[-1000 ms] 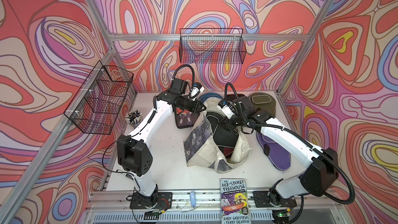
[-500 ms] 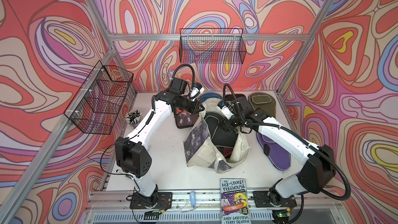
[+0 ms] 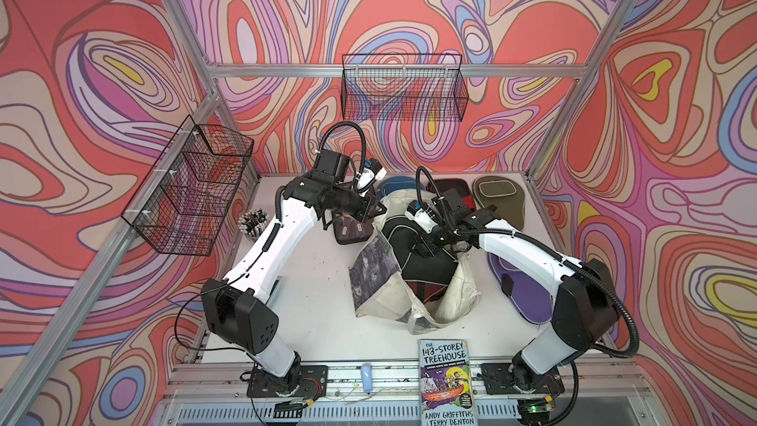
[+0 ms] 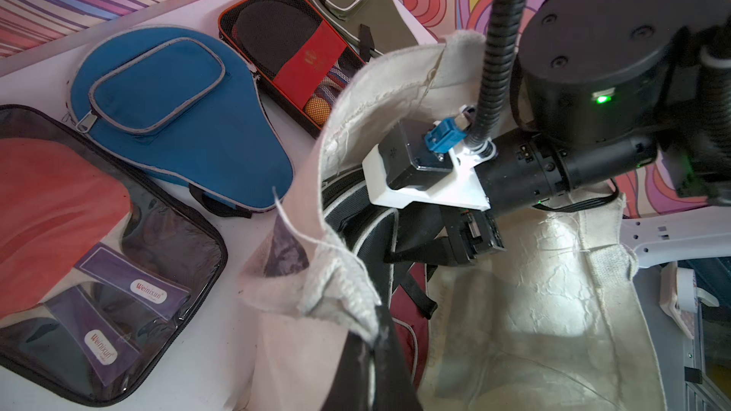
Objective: Remove the ping pong set from the canvas bag
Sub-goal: Pick up the ping pong set from the canvas bag.
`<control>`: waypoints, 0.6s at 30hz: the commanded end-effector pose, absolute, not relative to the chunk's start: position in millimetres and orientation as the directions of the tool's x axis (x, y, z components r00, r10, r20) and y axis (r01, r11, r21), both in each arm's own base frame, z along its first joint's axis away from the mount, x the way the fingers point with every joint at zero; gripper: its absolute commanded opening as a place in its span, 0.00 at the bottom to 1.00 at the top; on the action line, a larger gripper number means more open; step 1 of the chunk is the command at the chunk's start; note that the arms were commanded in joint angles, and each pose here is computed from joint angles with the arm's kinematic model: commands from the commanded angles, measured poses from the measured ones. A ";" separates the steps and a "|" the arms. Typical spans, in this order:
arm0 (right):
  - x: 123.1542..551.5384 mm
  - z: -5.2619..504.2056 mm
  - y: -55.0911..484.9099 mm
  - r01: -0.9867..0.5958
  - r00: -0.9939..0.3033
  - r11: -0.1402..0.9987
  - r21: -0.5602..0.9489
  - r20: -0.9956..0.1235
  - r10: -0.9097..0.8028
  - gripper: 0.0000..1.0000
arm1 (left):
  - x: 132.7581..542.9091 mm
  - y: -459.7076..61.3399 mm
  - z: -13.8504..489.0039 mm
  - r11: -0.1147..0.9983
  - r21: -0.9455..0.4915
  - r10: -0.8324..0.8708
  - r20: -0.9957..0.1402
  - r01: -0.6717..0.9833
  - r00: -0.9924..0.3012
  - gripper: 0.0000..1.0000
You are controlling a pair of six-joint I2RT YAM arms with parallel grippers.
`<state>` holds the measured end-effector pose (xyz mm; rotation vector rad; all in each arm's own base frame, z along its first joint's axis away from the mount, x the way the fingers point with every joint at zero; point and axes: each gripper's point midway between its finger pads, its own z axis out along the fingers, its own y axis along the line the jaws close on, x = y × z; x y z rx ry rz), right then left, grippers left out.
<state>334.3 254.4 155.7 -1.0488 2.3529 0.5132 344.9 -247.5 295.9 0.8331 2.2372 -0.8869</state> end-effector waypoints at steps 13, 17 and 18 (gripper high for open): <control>308.9 245.8 247.1 -0.809 -0.465 0.580 0.093 -0.706 -0.534 0.00 | 358.3 -243.4 304.7 0.602 -0.288 0.337 -0.754 0.745 -0.564 0.00; 306.4 285.4 240.8 -0.804 -0.408 0.593 0.038 -0.761 -0.504 0.00 | 361.2 -237.3 313.8 0.619 -0.267 0.326 -0.768 0.738 -0.551 0.00; 305.9 295.0 239.8 -0.803 -0.394 0.596 0.025 -0.773 -0.498 0.00 | 362.0 -235.7 315.9 0.624 -0.261 0.323 -0.772 0.737 -0.548 0.01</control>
